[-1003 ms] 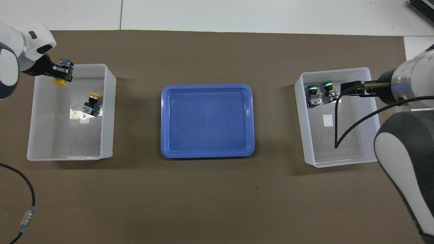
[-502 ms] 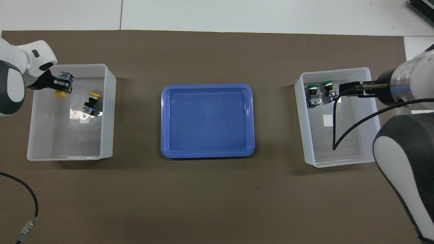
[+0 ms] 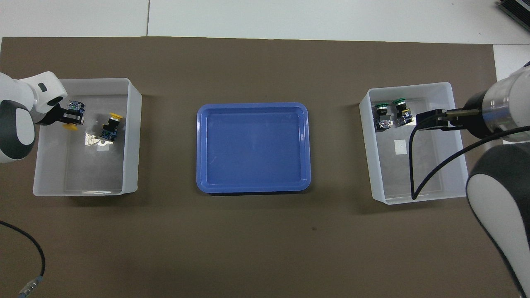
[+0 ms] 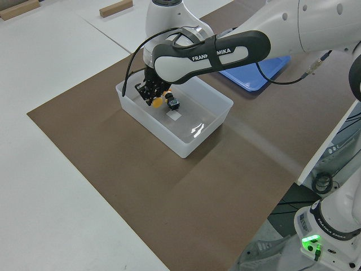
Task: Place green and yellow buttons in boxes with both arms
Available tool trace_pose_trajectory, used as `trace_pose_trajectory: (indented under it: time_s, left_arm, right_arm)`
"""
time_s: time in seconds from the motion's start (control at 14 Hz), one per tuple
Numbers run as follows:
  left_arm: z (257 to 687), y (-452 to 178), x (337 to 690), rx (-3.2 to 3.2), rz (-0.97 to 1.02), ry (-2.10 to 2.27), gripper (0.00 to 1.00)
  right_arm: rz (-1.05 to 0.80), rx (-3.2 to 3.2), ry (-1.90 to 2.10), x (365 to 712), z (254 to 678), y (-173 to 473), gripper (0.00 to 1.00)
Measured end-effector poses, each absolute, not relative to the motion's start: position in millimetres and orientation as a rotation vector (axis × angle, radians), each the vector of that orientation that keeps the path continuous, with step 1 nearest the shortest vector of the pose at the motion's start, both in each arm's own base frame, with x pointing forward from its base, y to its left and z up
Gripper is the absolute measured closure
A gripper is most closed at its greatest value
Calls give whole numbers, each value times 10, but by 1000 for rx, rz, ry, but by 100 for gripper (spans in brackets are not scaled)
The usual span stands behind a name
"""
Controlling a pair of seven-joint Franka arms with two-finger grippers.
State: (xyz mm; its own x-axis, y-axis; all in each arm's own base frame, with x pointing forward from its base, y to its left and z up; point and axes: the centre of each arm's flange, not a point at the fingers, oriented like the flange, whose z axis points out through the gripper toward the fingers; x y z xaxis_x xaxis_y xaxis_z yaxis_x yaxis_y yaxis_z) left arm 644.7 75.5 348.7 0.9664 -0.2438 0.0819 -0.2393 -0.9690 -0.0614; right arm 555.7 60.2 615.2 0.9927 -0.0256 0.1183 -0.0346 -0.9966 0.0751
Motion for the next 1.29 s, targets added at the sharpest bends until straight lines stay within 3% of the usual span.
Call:
trace_pose_trajectory:
  time_s: [0.14,0.36,0.43,0.79,1.07,1.29]
  left_arm:
    - [3382,717,6425,-3065,-134,387,50]
    - [3389,662,6434,-3065,-137,400,15]
    - [3423,654,6450,-3063,-145,402,9]
    - [4219,272,6683,-3087,-80,398,9]
    - [4882,-361,6642,-3107,58,376,10]
    - [5121,-611,6564,-3108,113,386,10]
  right_arm:
    - [166,3060,-69,5559,6147,516,0]
    - [87,3057,-77,5510,6100,492,0]
    - [53,3054,-79,5487,6083,484,0]
    - [17,3051,-119,5463,6049,488,0]
    - [17,3052,-113,5475,6035,501,0]
    - [16,3054,-104,5475,6034,503,0]
